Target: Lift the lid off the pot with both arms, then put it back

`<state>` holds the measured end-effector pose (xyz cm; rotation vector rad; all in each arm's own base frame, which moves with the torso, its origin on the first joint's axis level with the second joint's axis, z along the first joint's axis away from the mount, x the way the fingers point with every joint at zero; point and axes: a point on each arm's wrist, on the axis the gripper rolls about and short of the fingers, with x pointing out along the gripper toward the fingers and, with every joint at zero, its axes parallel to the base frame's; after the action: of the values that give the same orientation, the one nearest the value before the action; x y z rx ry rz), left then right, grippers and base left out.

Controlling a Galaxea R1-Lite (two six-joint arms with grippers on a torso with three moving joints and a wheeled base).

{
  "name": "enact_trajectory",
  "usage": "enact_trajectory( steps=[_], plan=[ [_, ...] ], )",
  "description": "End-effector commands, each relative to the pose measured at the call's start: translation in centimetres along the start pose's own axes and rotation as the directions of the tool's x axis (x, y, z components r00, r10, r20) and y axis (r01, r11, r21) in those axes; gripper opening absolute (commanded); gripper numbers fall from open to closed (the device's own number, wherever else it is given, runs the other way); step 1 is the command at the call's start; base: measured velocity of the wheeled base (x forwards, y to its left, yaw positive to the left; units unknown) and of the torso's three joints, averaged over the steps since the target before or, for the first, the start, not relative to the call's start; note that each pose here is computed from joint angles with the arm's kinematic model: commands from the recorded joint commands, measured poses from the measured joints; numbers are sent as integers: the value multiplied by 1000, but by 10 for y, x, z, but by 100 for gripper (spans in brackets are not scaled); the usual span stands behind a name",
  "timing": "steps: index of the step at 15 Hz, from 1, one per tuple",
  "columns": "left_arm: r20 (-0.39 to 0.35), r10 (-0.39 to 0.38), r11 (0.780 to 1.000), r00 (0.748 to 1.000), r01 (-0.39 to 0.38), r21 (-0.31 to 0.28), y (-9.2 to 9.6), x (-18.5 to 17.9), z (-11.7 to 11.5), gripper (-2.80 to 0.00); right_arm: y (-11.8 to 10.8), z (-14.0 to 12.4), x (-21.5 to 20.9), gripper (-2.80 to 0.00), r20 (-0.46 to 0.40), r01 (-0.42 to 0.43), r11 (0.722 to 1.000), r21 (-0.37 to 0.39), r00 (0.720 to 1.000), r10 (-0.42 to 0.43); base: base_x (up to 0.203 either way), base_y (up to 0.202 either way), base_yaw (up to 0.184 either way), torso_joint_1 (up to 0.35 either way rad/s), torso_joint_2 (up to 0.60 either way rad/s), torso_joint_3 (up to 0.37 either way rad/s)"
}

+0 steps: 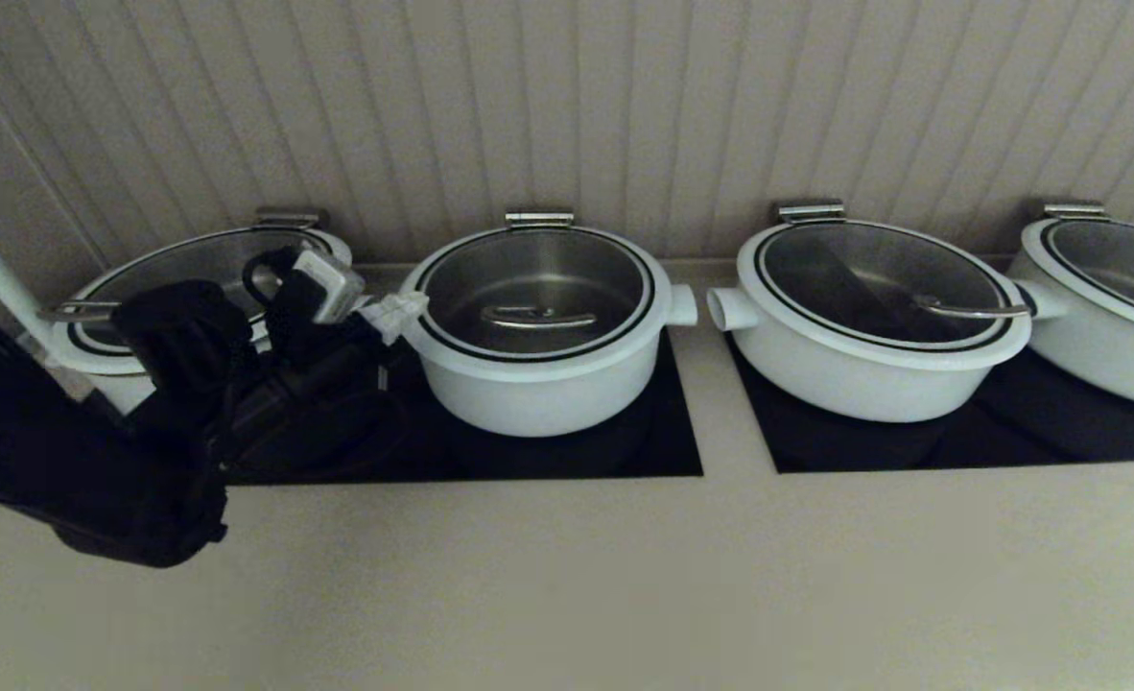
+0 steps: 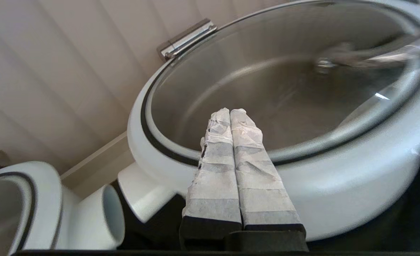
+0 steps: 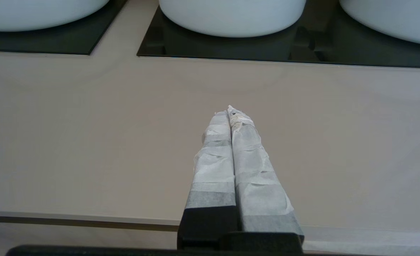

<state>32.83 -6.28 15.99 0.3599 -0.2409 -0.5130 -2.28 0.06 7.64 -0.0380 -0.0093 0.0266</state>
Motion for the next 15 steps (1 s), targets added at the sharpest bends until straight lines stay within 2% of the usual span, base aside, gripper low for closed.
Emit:
enact_trajectory(
  steps=[1, 4, 8, 11, 13, 15],
  plan=[
    [33, 10, 1000, 999, -10, 15, -3, -23, 19, -280, 0, 0, 0, -280, -1, -1, 1000, 1, 1000, 1, 0, 0, 0, 0, 0, 0],
    [13, 6, 1000, 1000, -6, 2, -13, -57, 28, -280, 0, 0, 0, -280, 0, -1, 1000, 0, 1000, 1, 0, 0, 0, 0, 0, 0],
    [-12, 38, 999, 999, -38, 0, -27, -109, 41, -280, 0, 0, 0, -280, -1, -1, 1000, 0, 1000, 1, 0, 0, 0, 0, 0, 0],
    [-65, 133, 991, 989, -133, -2, -45, -162, 47, -280, 0, 0, 0, -280, 0, -1, 1000, 0, 1000, 1, 0, 0, 0, 0, 0, 0],
    [-60, 241, 971, 969, -240, 15, -52, -194, 60, -280, 0, 0, 0, -280, 0, -1, 1000, 0, 1000, 1, 0, 0, 0, 0, 0, 0],
    [-47, 301, 953, 952, -301, 25, -62, -230, 72, -280, 0, 0, 0, -280, -1, -1, 1000, 1, 1000, 1, 0, 0, 0, 0, 0, 0]
  ],
)
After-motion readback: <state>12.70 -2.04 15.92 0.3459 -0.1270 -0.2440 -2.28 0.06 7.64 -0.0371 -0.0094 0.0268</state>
